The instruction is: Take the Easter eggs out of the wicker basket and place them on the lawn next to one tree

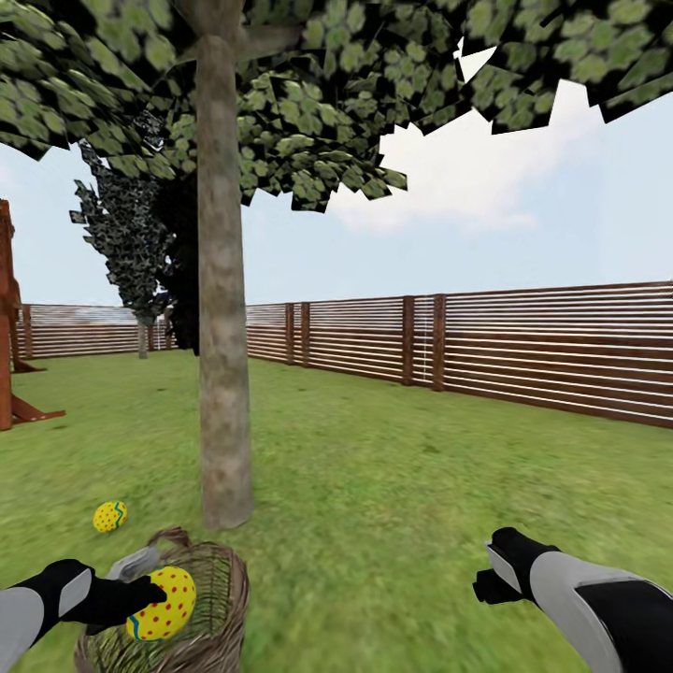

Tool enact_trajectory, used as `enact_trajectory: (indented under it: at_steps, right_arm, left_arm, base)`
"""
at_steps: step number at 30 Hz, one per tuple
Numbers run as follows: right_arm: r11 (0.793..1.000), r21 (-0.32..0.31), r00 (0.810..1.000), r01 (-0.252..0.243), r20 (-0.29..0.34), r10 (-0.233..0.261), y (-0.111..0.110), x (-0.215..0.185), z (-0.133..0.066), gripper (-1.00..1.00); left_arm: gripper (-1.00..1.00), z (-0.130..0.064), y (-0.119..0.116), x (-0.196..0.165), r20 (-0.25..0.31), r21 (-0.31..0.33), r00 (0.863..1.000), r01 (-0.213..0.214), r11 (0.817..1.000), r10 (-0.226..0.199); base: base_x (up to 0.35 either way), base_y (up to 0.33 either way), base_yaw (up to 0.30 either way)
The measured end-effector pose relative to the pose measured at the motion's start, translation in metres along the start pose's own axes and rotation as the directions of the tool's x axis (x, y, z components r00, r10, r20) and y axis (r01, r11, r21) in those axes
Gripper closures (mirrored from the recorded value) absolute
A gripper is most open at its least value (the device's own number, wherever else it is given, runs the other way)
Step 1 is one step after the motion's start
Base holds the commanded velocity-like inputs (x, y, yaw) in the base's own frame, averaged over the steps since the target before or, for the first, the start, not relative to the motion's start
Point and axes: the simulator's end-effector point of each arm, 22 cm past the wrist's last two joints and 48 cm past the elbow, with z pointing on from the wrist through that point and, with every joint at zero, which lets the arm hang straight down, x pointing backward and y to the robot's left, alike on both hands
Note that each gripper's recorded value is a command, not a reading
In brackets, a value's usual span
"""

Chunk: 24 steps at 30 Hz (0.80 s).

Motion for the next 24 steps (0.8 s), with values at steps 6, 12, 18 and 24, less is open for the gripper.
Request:
enact_trajectory:
  at_steps: [6, 12, 18, 24]
  right_arm:
    - [1.0, 0.003, 1.0, -0.007, 0.023, 0.007, -0.005, -0.007, -0.01, -1.0]
    - [1.0, 0.004, 0.999, -0.009, 0.035, 0.009, -0.007, -0.015, -0.02, -1.0]
    - [1.0, 0.002, 0.999, -0.008, 0.035, 0.008, -0.009, -0.026, -0.03, -1.0]
    - [1.0, 0.002, 0.999, -0.007, 0.035, 0.007, -0.011, -0.036, -0.039, -1.0]
  left_arm:
    - [1.0, -0.009, -0.006, -0.007, 0.022, 0.01, 1.0, -0.004, 1.0, 0.004]
    - [1.0, -0.012, -0.023, -0.011, 0.024, 0.028, 1.0, -0.017, 0.999, 0.016]
    - [1.0, -0.02, -0.029, -0.022, 0.025, 0.027, 1.0, -0.018, 0.999, 0.017]
    - [1.0, -0.028, -0.035, -0.031, 0.025, 0.028, 1.0, -0.016, 0.999, 0.015]
  base:
    - [-0.016, -0.011, 0.0]
    - [-0.23, -0.196, 0.0]
    - [-0.16, -0.153, 0.0]
    - [-0.033, -0.026, 0.0]
